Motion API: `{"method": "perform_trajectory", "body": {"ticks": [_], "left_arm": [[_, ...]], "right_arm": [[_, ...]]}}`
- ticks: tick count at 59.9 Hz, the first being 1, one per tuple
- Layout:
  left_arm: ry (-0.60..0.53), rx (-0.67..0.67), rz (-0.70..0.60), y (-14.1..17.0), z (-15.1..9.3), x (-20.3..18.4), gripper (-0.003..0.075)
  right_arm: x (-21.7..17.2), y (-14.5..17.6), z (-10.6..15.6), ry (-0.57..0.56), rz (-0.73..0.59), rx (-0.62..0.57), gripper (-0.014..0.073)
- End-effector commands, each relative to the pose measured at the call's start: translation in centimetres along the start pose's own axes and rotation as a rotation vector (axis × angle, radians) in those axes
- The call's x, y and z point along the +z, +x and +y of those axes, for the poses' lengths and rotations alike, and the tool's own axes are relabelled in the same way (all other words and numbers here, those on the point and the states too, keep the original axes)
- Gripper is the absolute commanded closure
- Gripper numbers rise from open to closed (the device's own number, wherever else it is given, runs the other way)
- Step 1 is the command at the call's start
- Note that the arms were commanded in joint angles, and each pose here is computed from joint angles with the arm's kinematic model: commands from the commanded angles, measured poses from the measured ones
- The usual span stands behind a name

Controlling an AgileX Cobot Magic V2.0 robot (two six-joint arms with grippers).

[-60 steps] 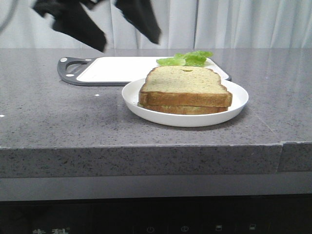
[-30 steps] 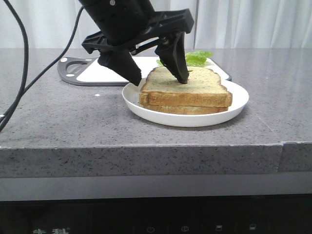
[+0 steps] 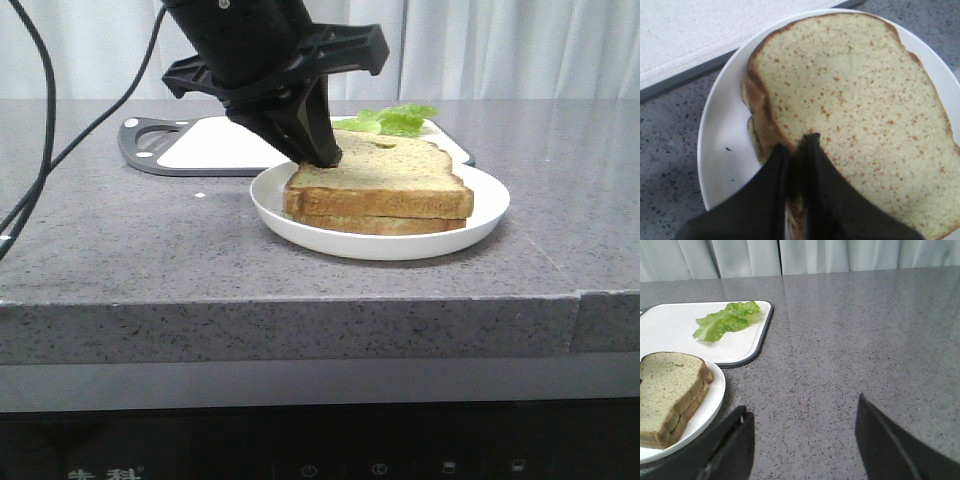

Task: Left arm grabs bread, right arm adds lettuce
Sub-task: 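Lower the left gripper onto the top bread slice and grasp it, then lift the top bread slice off the plate with the left gripper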

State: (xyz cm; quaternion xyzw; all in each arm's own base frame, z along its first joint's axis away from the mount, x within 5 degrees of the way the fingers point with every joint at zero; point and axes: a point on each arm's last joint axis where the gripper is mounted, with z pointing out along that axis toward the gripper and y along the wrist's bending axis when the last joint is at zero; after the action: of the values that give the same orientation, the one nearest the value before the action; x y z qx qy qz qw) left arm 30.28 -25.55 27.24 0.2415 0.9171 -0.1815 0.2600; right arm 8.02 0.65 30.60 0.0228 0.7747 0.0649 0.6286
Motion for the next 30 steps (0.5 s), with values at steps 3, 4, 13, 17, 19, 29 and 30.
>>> {"method": "perform_trajectory", "body": {"ticks": [3, 4, 13, 17, 19, 29, 30], "left_arm": [[0.002, 0.02, -0.084, -1.1, -0.4, -2.3, 0.0741], [0.003, 0.021, -0.092, -1.2, -0.4, -2.5, 0.0741], [0.005, 0.027, -0.159, -1.7, -0.6, -4.5, 0.0741], [0.001, 0.019, -0.2, -2.0, -0.5, -5.8, 0.0741], [-0.009, 0.025, -0.221, -2.2, -0.3, -6.3, 0.0741], [-0.1, 0.042, -0.333, -2.6, 0.6, -9.6, 0.0741], [-0.118, 0.047, -0.353, -2.6, 0.7, -10.1, 0.0741]], "right_arm": [[-0.2, -1.7, 0.0, 0.008, -0.094, -0.013, 0.0132], [-0.2, -1.7, 0.0, 0.008, -0.094, -0.013, 0.0132], [-0.1, -1.7, 0.0, 0.008, -0.092, -0.012, 0.0132], [-0.1, -1.7, 0.0, 0.009, -0.091, -0.012, 0.0132], [-0.1, -1.7, 0.0, 0.009, -0.091, -0.012, 0.0132], [-0.1, -1.7, 0.0, 0.009, -0.091, -0.012, 0.0132], [-0.1, -1.7, 0.0, 0.009, -0.091, -0.012, 0.0132]]}}
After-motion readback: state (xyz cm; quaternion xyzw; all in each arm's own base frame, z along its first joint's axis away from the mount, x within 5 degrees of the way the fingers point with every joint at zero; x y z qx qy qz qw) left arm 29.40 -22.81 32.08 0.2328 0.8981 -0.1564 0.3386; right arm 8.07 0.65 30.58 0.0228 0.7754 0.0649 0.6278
